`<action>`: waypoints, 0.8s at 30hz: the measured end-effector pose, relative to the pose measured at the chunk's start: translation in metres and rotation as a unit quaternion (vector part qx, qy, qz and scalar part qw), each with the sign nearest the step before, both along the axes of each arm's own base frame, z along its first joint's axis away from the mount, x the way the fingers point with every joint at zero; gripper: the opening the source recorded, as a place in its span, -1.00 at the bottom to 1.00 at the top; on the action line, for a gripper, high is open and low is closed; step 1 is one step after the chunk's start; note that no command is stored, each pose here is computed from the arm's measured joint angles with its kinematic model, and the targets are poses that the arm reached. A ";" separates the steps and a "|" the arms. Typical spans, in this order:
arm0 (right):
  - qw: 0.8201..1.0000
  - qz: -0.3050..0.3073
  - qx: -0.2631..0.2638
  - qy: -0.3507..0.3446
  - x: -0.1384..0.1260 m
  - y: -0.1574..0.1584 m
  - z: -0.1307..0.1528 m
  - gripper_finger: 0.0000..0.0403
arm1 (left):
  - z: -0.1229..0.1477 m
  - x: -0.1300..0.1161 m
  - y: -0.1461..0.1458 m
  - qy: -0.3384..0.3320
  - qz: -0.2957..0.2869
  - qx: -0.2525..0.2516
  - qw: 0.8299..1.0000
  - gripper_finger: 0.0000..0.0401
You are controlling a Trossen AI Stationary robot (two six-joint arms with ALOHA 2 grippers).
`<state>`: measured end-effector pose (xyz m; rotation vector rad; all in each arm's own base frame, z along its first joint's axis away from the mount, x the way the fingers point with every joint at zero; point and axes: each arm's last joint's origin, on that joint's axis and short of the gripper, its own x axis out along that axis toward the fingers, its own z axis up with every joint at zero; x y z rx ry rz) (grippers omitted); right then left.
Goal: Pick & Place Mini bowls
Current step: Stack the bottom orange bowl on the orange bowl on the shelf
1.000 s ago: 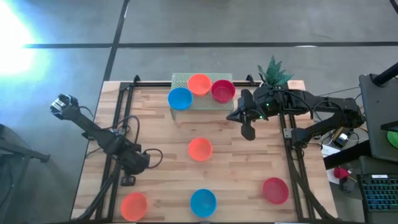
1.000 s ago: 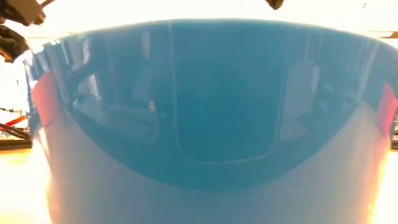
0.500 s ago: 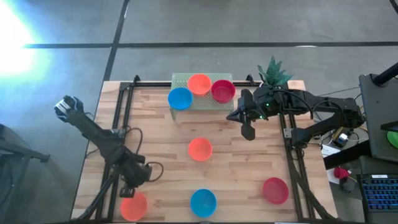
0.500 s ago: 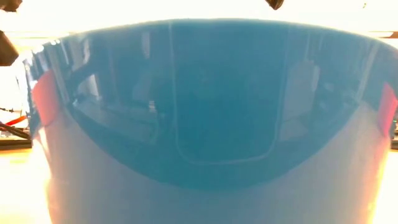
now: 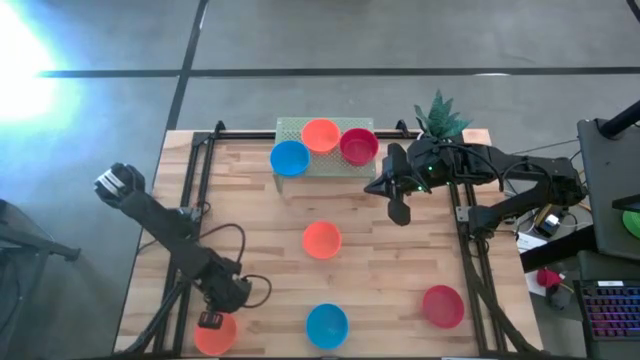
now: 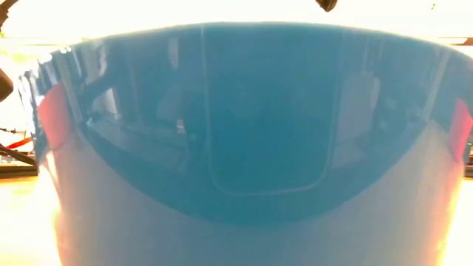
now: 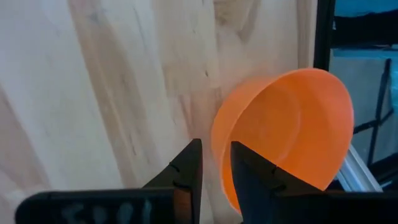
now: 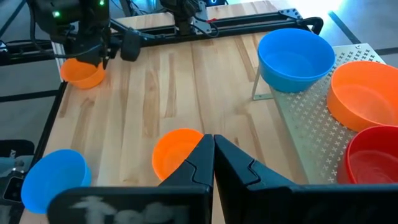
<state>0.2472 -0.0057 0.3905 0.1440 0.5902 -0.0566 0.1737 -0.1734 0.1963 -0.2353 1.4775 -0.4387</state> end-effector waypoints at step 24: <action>1.000 0.008 -0.013 0.001 0.000 0.000 0.000 -0.96 | -0.025 0.007 -0.017 0.024 -0.041 -0.003 0.999 -0.68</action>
